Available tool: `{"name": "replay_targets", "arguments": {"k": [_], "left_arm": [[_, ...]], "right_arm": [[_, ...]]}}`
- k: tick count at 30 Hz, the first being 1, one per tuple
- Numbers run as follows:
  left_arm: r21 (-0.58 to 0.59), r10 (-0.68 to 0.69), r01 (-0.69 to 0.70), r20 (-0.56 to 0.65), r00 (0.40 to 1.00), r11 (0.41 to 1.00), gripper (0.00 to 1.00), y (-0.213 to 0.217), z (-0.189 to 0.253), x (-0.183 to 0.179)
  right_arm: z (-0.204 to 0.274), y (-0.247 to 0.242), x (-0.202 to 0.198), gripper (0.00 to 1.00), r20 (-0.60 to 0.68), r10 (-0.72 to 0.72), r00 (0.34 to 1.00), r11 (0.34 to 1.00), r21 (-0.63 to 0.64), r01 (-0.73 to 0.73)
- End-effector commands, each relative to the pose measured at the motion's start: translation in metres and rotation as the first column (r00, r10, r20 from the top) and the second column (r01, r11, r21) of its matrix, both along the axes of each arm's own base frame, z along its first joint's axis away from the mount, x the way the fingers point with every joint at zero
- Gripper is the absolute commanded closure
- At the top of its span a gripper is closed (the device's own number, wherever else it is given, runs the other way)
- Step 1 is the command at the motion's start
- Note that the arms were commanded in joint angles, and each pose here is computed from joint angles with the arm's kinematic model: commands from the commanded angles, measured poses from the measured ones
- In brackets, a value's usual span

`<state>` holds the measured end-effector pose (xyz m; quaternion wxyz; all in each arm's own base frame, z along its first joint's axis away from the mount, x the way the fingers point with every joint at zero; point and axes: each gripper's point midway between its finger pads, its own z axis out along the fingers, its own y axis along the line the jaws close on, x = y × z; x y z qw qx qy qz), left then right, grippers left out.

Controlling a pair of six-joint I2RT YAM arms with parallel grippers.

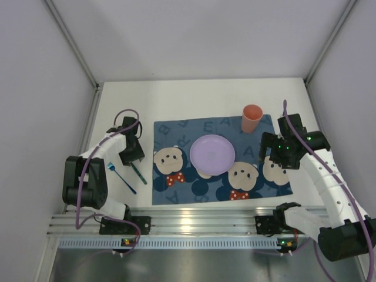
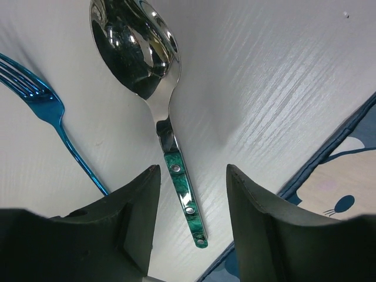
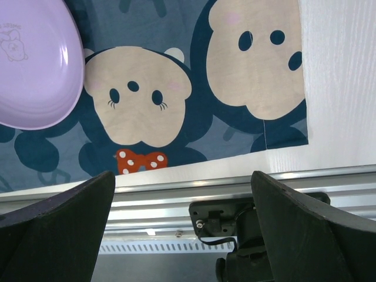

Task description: Set the dinner table for one person

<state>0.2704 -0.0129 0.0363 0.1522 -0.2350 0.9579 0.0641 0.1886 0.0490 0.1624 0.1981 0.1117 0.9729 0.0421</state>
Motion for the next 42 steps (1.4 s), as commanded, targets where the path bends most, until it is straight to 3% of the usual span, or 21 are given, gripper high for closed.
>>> {"name": "replay_targets", "arguments": {"k": [1, 13, 15, 18, 19, 25, 27, 34, 38, 42], "left_arm": [[0.012, 0.028, -0.029, 0.033, 0.999, 1.0, 0.46, 0.004, -0.004, 0.007], [0.025, 0.059, -0.058, -0.015, 0.998, 0.998, 0.53, 0.013, -0.037, -0.006], [0.022, 0.059, -0.059, -0.016, 0.998, 0.998, 0.59, 0.014, -0.04, -0.004], [0.013, 0.048, -0.048, -0.026, 0.999, 0.999, 0.83, 0.012, -0.047, 0.0], [0.007, 0.042, -0.042, -0.025, 0.999, 0.999, 1.0, 0.011, -0.048, 0.004], [-0.084, 0.024, -0.015, 0.102, 0.995, 0.996, 1.0, -0.009, 0.003, 0.048], [-0.119, 0.026, -0.011, 0.121, 0.992, 0.993, 1.0, -0.02, 0.022, 0.056], [-0.244, -0.097, 0.178, 0.309, 0.946, 0.953, 1.0, -0.116, 0.124, 0.11], [-0.289, -0.198, 0.313, 0.365, 0.91, 0.905, 1.0, -0.192, 0.157, 0.109], [-0.375, -0.23, 0.386, 0.397, 0.888, 0.843, 1.0, -0.242, 0.181, 0.102]], "right_arm": [[0.003, -0.002, 0.004, 0.0, 0.024, 0.01, 1.0, 1.0, -0.011, -0.01], [0.002, -0.003, 0.003, 0.0, 0.012, 0.003, 1.0, 1.0, -0.019, -0.003], [0.0, -0.003, 0.002, 0.0, 0.007, 0.001, 1.0, 1.0, -0.017, -0.001], [0.0, -0.002, 0.003, 0.0, 0.002, 0.002, 1.0, 1.0, -0.016, -0.002], [0.001, -0.002, 0.004, 0.0, 0.005, 0.001, 1.0, 1.0, -0.014, -0.001], [0.015, 0.009, 0.017, 0.0, 0.056, 0.039, 0.998, 0.999, 0.034, -0.041], [0.03, 0.037, 0.027, 0.0, 0.115, 0.112, 0.987, 0.978, 0.164, -0.13], [0.081, 0.11, 0.054, 0.0, 0.287, 0.175, 0.942, 0.857, 0.426, -0.289], [0.099, 0.153, 0.057, 0.0, 0.351, 0.212, 0.912, 0.787, 0.492, -0.372], [0.104, 0.189, 0.065, 0.0, 0.376, 0.241, 0.894, 0.75, 0.513, -0.418]]}}
